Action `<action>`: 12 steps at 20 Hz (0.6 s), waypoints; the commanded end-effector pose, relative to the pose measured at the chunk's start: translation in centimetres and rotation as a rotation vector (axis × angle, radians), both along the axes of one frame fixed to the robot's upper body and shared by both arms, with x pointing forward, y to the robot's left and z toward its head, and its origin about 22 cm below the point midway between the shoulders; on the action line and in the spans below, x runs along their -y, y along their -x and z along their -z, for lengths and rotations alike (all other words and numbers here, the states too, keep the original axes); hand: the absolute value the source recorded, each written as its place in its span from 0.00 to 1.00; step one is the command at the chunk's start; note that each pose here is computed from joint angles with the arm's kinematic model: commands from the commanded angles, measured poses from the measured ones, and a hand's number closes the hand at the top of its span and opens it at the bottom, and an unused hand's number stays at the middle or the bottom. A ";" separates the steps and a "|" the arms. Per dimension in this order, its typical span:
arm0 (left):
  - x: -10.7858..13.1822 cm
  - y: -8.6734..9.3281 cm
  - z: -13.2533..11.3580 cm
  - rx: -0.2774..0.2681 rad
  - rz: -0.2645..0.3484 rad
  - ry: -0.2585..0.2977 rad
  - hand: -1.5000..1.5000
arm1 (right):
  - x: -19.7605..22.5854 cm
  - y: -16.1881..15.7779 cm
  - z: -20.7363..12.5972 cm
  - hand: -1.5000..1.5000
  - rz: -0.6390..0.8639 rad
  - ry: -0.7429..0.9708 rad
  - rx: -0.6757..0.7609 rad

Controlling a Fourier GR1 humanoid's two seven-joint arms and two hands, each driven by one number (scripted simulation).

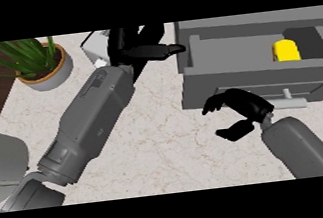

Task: Pick up the cup, place it into the drawer and close the drawer

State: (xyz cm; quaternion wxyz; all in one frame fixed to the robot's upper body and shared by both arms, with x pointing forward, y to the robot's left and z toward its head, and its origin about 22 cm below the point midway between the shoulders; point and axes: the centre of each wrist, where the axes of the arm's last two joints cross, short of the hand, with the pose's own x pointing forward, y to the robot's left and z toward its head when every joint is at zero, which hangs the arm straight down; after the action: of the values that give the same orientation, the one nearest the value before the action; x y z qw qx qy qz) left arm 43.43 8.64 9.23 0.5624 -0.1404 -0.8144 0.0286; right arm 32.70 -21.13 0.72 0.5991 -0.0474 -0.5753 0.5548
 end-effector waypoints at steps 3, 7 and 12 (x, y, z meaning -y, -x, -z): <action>-2.0 0.4 0.8 0.001 0.013 0.033 0.00 | 1.8 -4.7 0.5 1.00 0.074 -0.013 0.054; -4.3 0.9 2.0 0.004 0.015 0.021 0.00 | 4.1 -6.6 -0.6 1.00 0.138 -0.086 0.131; -5.8 1.1 1.9 -0.007 0.029 0.023 0.00 | 6.2 -9.3 -4.2 1.00 0.238 -0.151 0.220</action>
State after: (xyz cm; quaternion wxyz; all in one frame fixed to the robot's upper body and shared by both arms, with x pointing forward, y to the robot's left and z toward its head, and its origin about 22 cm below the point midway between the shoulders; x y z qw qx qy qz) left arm 42.44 12.99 7.42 0.5643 -0.1583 -0.8096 0.0324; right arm 40.26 -25.63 2.66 0.5998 -0.1073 -0.6451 0.4610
